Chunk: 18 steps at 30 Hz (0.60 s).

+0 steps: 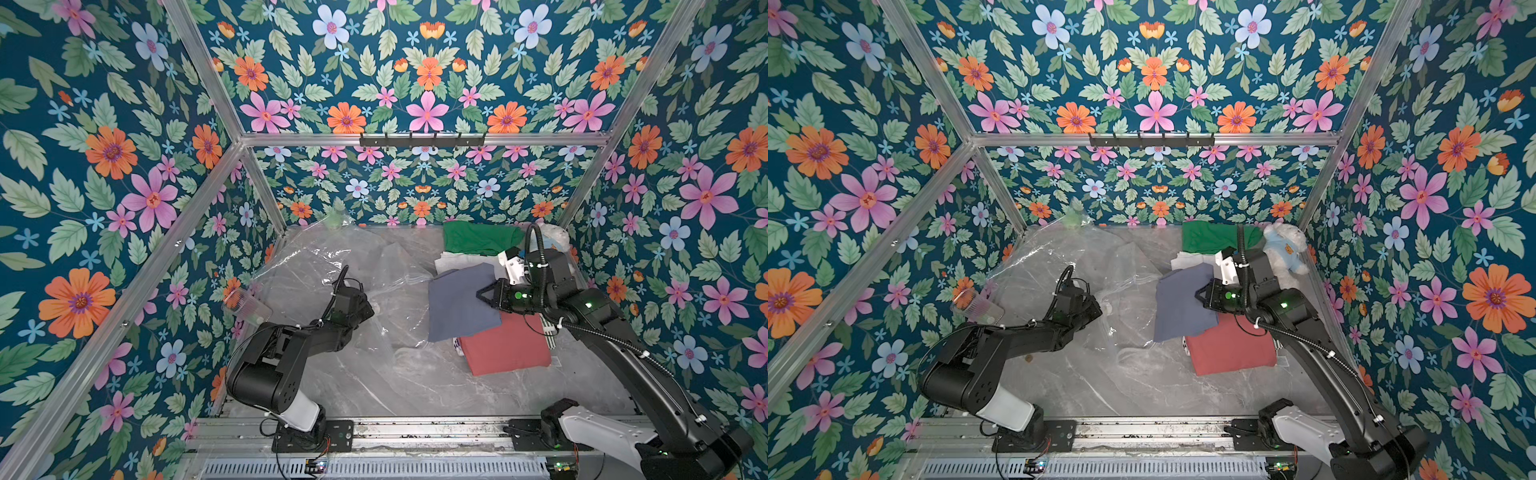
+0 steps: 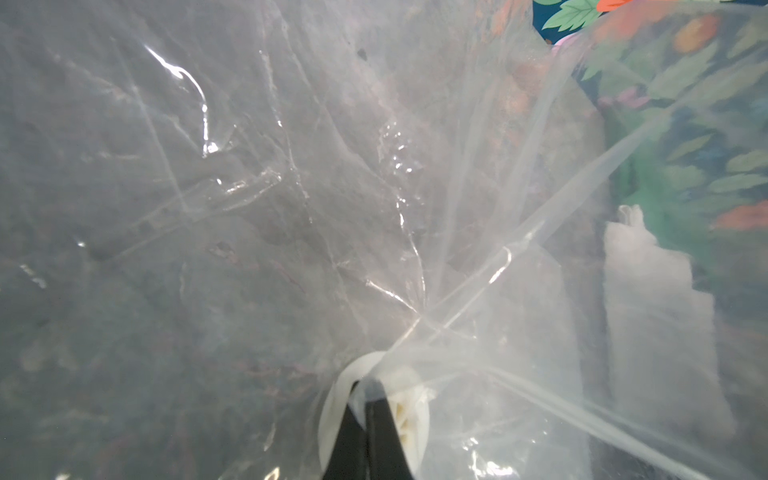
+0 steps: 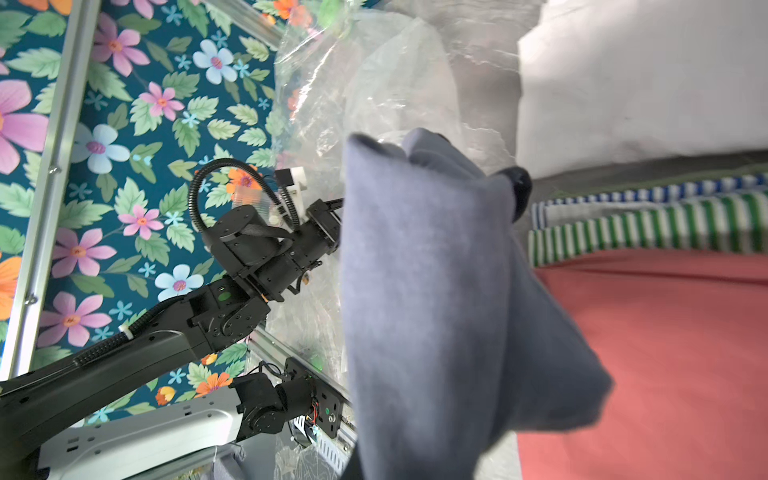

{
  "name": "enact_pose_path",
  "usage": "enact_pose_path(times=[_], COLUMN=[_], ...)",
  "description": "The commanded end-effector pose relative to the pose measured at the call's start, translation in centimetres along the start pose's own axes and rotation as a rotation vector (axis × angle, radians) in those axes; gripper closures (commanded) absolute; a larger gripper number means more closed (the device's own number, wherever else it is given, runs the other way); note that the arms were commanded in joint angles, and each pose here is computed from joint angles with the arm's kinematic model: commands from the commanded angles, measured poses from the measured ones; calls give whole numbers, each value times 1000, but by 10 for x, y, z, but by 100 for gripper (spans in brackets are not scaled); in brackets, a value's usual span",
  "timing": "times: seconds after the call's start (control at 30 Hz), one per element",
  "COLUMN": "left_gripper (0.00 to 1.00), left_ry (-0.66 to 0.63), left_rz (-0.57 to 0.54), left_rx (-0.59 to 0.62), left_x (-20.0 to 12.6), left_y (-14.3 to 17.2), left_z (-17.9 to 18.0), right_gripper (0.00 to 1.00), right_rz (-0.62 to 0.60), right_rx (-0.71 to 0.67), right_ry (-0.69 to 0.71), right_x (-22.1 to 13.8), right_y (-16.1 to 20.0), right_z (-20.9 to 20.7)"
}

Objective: Take the tank top out of the vacuum bag
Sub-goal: Take out the tank top from the vacuum bag, then place the tank top at the center of the board.

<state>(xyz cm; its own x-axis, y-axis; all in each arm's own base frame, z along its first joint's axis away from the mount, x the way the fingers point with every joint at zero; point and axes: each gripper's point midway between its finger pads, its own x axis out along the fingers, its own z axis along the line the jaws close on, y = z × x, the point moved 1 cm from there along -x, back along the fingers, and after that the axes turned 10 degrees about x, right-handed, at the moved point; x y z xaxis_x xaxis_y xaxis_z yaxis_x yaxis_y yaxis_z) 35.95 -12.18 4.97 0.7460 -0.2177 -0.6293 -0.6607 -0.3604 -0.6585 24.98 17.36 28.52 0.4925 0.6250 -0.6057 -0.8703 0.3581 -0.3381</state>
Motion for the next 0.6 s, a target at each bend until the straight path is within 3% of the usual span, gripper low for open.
enact_pose_path(times=[0.0,0.23,0.57], left_gripper=[100,100,100], left_ry=[-6,2,-2], left_rz=[-2,3,-3], left_rx=[-7,-10,-16], left_x=[1,3,2], left_y=[-1,1,3], left_z=[1,0,3], right_gripper=[100,100,100], right_rz=[-4,1,43], right_rx=[39,66,20], right_ry=[28,68,-78], right_x=[-11,-16,-16], right_y=[4,7,-6], right_z=[-14,-27,19])
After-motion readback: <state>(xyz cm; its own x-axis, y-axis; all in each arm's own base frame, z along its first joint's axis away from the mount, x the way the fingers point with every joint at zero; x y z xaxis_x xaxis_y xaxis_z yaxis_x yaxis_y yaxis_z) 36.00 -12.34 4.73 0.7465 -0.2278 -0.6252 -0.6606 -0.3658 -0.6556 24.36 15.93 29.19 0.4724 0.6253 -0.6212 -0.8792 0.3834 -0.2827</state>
